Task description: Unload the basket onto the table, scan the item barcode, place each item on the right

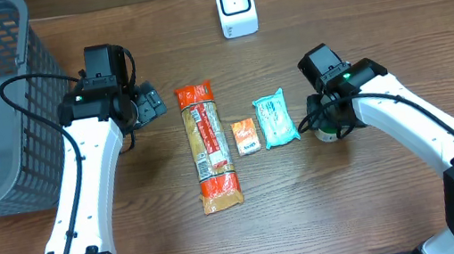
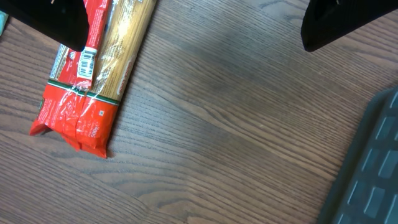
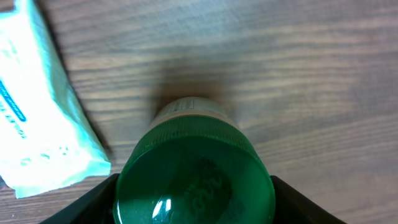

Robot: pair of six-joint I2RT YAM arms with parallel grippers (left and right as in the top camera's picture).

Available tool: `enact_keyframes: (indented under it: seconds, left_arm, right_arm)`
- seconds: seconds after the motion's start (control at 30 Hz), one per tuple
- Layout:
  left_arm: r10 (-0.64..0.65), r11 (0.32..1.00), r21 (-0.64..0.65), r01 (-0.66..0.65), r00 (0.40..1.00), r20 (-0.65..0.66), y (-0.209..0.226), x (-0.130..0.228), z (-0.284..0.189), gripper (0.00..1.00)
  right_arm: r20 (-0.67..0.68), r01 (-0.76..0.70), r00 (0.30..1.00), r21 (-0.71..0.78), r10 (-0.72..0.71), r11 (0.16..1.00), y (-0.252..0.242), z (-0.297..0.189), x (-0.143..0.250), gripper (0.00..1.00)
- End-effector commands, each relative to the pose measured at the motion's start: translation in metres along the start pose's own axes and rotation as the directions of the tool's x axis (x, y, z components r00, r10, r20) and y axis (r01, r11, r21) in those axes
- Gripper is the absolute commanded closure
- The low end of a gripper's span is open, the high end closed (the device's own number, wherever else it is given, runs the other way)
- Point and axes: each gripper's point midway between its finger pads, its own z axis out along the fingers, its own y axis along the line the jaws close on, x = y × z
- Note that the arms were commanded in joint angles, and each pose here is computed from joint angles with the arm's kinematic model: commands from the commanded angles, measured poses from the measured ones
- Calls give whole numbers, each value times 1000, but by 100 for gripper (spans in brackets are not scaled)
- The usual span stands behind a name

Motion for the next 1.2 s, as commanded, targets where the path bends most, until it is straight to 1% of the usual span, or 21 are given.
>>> enact_keyframes:
  seconds: [0.0, 0.1, 0.13, 0.2, 0.3, 0.57, 0.63, 0.7, 0.77, 0.8, 0.83, 1.0, 1.07, 1.17]
  left_arm:
    - [14, 1000, -13, -14, 1000, 4, 2, -1, 1, 0]
    - [14, 1000, -13, -14, 1000, 4, 2, -1, 1, 0]
    - [14, 1000, -13, -14, 1000, 4, 2, -1, 1, 0]
    - [15, 1000, -13, -15, 1000, 3, 2, -1, 1, 0]
    - [14, 1000, -13, -14, 1000, 4, 2, -1, 1, 0]
    - [14, 1000, -13, -14, 1000, 4, 2, -1, 1, 0]
    - [14, 1000, -13, -14, 1000, 4, 2, -1, 1, 0]
    - [14, 1000, -13, -14, 1000, 4, 2, -1, 1, 0]
    - [14, 1000, -13, -14, 1000, 4, 2, -1, 1, 0]
    - [14, 1000, -13, -14, 1000, 4, 2, -1, 1, 0]
    - [14, 1000, -13, -14, 1000, 4, 2, -1, 1, 0]
    - [14, 1000, -13, -14, 1000, 4, 2, -1, 1, 0]
    - [14, 1000, -13, -14, 1000, 4, 2, -1, 1, 0]
    - [14, 1000, -13, -14, 1000, 4, 2, -1, 1, 0]
  right_arm:
    - [53, 167, 985, -13, -166, 986, 5, 1, -12, 32]
    - [62, 228, 972, -12, -227, 974, 6, 0, -14, 32]
    - [63, 238, 969, -11, -237, 971, 6, 0, -14, 27]
    - [61, 238, 970, -11, -237, 971, 6, 0, -13, 0]
    - [45, 234, 971, -7, -234, 972, 4, 1, -10, 0]
    - [42, 83, 996, -18, -82, 996, 5, 1, -9, 0]
    - [36, 75, 997, -42, -74, 996, 9, 0, -8, 0]
    - [9, 77, 997, -96, -76, 992, 18, 0, -3, 0]
    - [-20, 77, 997, -120, -79, 990, 21, 0, 3, 0]
    - [-31, 65, 997, -117, -69, 991, 20, 0, 6, 3]
    - [-45, 33, 998, -110, -38, 993, 18, 0, 8, 9]
    - [-70, -172, 984, -82, 166, 982, 15, 1, 10, 13]
    - [-46, -207, 978, -62, 204, 976, 11, 3, 7, 17]
    - [-24, -213, 977, -33, 212, 977, 6, 4, 5, 23]
